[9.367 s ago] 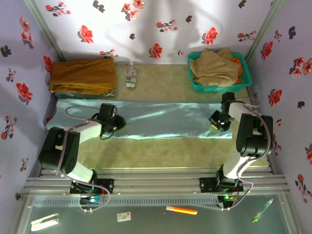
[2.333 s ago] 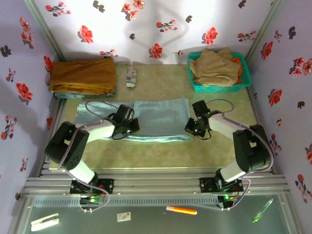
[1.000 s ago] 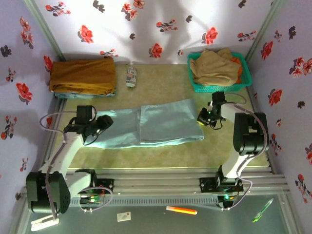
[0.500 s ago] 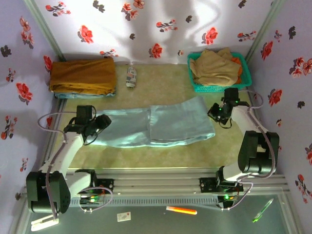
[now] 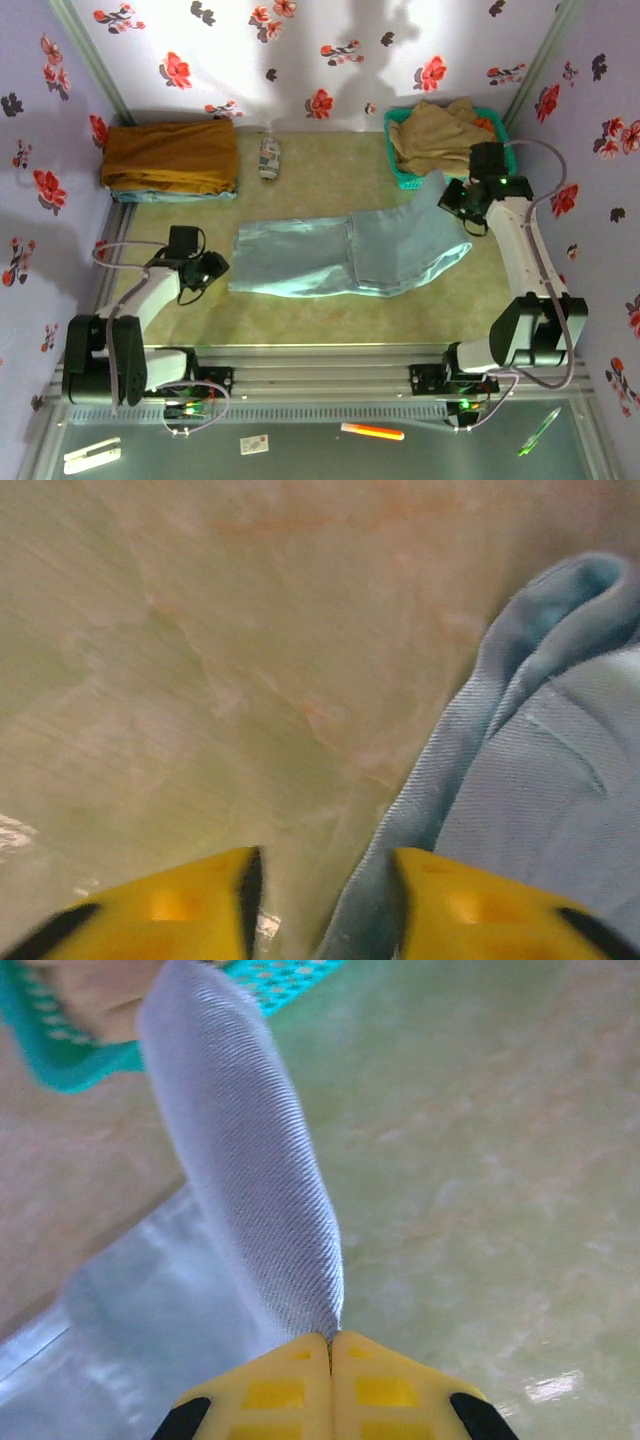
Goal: Fold and stack the trousers
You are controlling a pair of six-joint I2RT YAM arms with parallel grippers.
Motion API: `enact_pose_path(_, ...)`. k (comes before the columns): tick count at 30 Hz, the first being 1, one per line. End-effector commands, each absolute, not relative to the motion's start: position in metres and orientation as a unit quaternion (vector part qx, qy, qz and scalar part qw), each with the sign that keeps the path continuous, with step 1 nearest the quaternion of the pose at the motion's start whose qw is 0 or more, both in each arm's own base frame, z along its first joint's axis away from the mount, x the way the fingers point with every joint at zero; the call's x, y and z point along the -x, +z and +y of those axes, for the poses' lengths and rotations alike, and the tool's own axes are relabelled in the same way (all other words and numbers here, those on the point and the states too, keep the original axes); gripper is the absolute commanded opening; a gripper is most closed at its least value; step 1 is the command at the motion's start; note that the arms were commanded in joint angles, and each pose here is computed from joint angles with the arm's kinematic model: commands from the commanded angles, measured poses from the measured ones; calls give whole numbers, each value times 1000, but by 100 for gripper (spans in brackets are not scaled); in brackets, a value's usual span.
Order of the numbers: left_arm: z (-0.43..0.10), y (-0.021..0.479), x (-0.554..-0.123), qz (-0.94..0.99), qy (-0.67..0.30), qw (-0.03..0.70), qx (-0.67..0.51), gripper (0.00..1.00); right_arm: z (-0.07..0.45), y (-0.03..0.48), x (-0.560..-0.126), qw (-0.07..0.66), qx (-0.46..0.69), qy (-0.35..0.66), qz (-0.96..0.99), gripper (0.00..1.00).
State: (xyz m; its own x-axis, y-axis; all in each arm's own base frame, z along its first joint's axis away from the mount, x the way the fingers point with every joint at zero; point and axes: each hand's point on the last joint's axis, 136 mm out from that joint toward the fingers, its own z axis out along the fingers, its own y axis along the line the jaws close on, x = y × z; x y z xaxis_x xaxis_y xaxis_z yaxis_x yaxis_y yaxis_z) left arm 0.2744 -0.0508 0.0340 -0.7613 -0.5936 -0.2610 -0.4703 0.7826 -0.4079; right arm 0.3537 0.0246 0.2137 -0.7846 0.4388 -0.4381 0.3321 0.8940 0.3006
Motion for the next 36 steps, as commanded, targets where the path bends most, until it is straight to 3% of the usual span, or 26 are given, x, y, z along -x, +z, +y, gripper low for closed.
enact_pose_path(1, -67, 22, -283, 924, -202, 180, 272, 18, 68, 250, -347, 274, -158, 137, 939, 0)
enact_pose_path(4, -79, 14, -283, 928, -214, 169, 254, 3, 111, 273, -344, 288, -115, 158, 937, 0)
enact_pose_path(6, -84, 11, -281, 932, -213, 166, 242, 0, 140, 286, -342, 295, -86, 172, 936, 0)
enact_pose_path(19, -111, 8, -275, 935, -247, 161, 196, 0, 322, 300, -332, 291, -1, 255, 922, 0)
enact_pose_path(36, -117, 3, -262, 933, -264, 155, 189, 0, 466, 253, -326, 289, -57, 326, 898, 0)
